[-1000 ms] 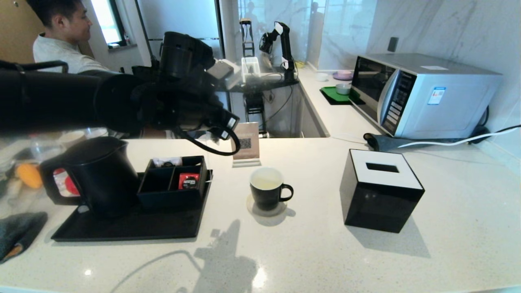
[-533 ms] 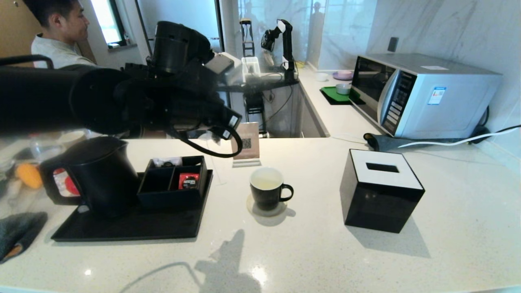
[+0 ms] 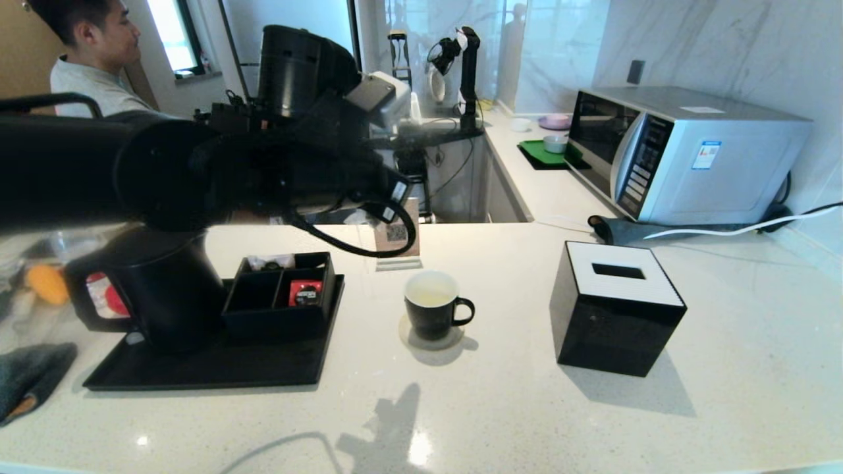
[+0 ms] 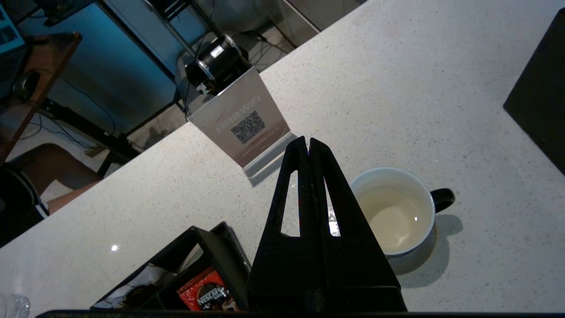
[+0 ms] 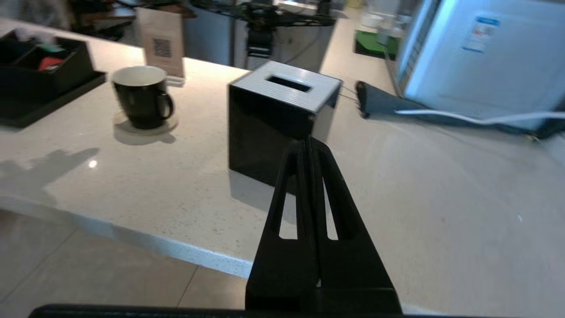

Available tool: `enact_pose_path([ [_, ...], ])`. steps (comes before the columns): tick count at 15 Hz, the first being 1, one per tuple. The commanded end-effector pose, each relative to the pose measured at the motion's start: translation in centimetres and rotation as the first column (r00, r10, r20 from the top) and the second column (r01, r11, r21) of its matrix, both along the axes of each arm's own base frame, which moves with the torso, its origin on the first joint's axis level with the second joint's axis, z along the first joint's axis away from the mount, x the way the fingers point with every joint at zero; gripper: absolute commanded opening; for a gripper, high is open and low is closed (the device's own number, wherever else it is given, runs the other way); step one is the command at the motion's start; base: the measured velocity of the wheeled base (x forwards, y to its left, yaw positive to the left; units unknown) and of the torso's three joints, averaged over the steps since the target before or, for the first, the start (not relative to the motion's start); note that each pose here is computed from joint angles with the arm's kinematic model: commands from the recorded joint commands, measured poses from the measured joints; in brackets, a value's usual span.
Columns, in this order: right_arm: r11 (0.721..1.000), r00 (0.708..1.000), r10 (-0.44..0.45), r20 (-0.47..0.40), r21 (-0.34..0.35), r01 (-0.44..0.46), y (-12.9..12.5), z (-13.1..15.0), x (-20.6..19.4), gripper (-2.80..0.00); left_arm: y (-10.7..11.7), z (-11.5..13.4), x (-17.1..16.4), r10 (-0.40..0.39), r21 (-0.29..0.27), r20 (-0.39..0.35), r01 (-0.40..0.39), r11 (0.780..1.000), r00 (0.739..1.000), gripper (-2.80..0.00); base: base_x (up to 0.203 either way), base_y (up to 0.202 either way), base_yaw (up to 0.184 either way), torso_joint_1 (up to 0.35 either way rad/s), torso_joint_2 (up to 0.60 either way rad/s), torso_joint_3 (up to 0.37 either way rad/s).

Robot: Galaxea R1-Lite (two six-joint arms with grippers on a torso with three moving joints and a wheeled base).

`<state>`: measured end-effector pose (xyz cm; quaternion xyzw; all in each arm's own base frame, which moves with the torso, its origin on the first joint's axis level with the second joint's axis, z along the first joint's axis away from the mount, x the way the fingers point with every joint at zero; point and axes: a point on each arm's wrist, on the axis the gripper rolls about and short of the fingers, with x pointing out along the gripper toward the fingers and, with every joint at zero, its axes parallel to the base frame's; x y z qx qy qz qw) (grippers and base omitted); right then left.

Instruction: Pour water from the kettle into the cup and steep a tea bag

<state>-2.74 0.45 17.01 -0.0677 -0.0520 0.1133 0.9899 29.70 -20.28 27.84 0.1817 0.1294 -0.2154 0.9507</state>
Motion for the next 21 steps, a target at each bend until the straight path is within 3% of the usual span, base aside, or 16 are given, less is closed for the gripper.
enact_pose_path([
  [1, 0.998, 0.996, 0.056, -0.072, -0.018, -0.057, 0.2, 2.3, 2.5, -2.8, -0.4, -0.3, -0.6, -0.02, 0.004, -0.003, 0.02, 1.0, 1.0, -2.8, 0.0, 0.0, 0.0, 0.0, 0.0, 0.0],
  [6, 0.978, 0.971, 0.202, -0.13, -0.017, -0.206, 0.6, 5.5, 9.5, -2.8, -0.7, -0.5, -1.0, -0.028, 0.009, -0.009, 0.028, 1.0, 1.0, -2.8, 0.0, 0.0, 0.0, 0.0, 0.0, 0.0],
  [10, 0.936, 0.92, 0.348, -0.178, 0.005, -0.353, 1.1, 5.2, 15.9, -2.8, -0.8, -0.7, -0.8, -0.026, 0.016, -0.011, 0.026, 1.0, 1.0, -2.8, 0.0, 0.0, 0.0, 0.0, 0.0, 0.0],
  [14, 0.868, 0.846, 0.492, -0.206, 0.034, -0.496, 2.0, 3.6, 20.4, -2.8, -2.3, -1.1, -0.6, -0.033, -0.005, 0.032, 0.033, 0.999, 0.999, -2.8, 0.0, 0.0, 0.0, 0.0, 0.0, 0.0],
  [17, 0.792, 0.768, 0.602, -0.219, 0.045, -0.609, 4.5, 2.5, 22.3, -2.8, -3.2, -1.1, -0.6, -0.039, -0.018, 0.06, 0.041, 0.999, 0.997, -2.8, 0.0, 0.0, 0.0, 0.0, 0.0, 0.0],
  [19, 0.762, 0.736, 0.638, -0.227, 0.05, -0.645, 5.8, 1.5, 23.6, -2.8, -3.3, -1.2, -0.5, -0.039, -0.018, 0.061, 0.04, 0.999, 0.997, -2.8, 0.0, 0.0, 0.0, 0.0, 0.0, 0.0],
  [20, 0.75, 0.724, 0.652, -0.226, 0.05, -0.659, 6.4, 1.0, 24.4, 0.0, -3.3, -1.2, -0.5, -0.036, -0.017, 0.061, 0.037, 0.999, 0.997, -2.8, 0.0, 0.0, 0.0, 0.0, 0.0, 0.0],
  [21, 0.737, 0.712, 0.667, -0.22, 0.05, -0.674, 7.1, 0.5, 25.1, 0.0, -3.3, -1.3, -0.5, -0.036, -0.016, 0.06, 0.037, 0.999, 0.998, -2.8, 0.0, 0.0, 0.0, 0.0, 0.0, 0.0],
])
